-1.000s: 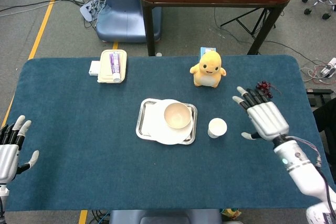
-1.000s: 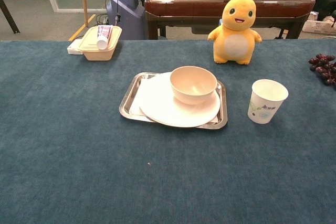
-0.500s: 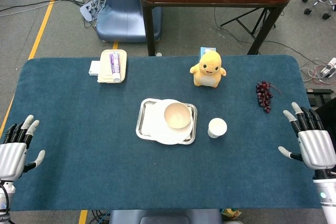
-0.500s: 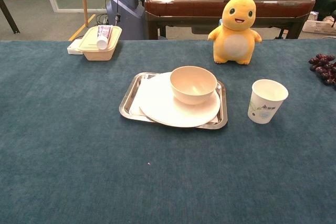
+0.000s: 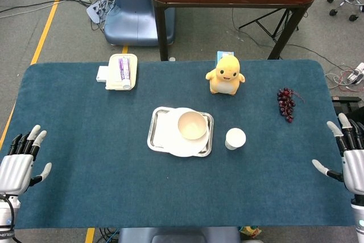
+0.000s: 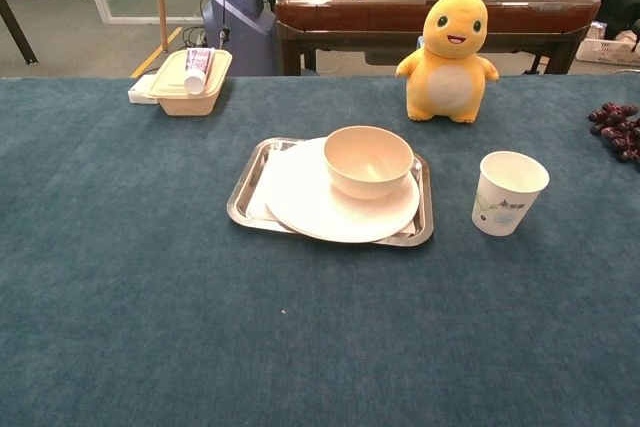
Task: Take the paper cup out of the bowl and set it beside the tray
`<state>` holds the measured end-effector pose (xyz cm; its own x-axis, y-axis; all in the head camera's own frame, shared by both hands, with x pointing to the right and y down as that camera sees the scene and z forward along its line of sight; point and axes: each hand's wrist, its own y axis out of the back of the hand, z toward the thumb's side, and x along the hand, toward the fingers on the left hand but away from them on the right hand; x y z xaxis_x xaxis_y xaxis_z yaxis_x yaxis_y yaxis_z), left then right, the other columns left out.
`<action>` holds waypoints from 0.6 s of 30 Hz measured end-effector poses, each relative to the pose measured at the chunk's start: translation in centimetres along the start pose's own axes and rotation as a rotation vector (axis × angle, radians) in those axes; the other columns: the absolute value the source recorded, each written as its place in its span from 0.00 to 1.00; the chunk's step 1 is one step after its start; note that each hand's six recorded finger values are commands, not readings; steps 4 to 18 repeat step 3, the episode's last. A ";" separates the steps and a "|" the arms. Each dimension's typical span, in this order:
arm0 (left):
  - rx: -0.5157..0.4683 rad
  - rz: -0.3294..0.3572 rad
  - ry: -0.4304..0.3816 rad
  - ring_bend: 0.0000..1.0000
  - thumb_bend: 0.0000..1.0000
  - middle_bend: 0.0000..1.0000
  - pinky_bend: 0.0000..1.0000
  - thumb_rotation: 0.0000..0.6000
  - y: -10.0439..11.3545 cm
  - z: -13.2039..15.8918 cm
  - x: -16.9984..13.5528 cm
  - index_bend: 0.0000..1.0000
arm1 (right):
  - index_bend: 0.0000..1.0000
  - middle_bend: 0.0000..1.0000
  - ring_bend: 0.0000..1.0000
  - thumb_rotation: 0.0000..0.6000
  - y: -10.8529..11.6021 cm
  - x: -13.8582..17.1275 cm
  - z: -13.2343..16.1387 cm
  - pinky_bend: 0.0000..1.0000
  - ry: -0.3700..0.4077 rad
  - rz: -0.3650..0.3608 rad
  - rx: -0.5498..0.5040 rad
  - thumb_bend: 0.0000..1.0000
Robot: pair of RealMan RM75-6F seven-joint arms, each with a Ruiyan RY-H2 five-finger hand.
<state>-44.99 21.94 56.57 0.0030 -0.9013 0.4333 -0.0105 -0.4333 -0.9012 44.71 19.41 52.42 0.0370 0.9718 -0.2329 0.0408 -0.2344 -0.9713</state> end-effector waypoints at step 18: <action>0.001 -0.002 0.002 0.00 0.32 0.00 0.00 1.00 -0.1 0.0 0.0 0.00 | 0.02 0.00 0.00 1.00 0.0 0.0 -0.2 0.00 -0.004 0.000 -0.002 0.09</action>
